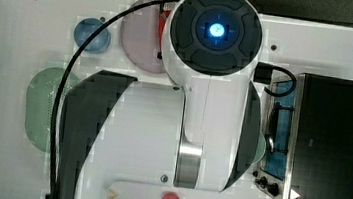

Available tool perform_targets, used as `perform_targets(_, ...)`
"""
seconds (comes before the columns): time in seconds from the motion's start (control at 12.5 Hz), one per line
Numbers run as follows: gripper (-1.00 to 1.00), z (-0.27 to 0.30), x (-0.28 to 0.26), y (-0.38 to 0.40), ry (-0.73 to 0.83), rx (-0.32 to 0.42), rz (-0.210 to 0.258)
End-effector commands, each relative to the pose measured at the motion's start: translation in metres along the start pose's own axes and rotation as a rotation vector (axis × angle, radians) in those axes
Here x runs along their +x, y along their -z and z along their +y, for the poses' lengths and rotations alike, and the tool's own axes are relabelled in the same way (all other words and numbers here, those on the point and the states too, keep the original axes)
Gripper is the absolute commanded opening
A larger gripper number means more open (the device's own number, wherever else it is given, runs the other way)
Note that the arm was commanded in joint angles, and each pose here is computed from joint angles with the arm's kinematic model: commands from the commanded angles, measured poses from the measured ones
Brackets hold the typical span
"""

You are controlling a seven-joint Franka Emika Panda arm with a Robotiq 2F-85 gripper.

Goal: Drag strainer left to right.

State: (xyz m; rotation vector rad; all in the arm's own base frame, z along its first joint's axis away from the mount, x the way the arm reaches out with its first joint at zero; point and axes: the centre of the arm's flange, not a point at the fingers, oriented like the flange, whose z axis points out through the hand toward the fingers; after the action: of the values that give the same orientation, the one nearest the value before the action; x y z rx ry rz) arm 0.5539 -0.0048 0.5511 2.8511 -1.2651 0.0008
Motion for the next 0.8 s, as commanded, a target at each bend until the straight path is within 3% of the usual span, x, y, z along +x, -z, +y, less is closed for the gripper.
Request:
perform_targets(0.08,0.58,0.102,-0.056,0.094,-0.103,0.023,0.032)
perform_targets(0.24,1.0,0.085,-0.07,0.091,-0.063,0.01,0.036)
perform_targets(0.48,1.0,0.035,-0.111,0.076,0.021,-0.027,0.048)
perform_targets(0.8,1.0,-0.045,-0.179,0.033,-0.005,-0.063,0.066)
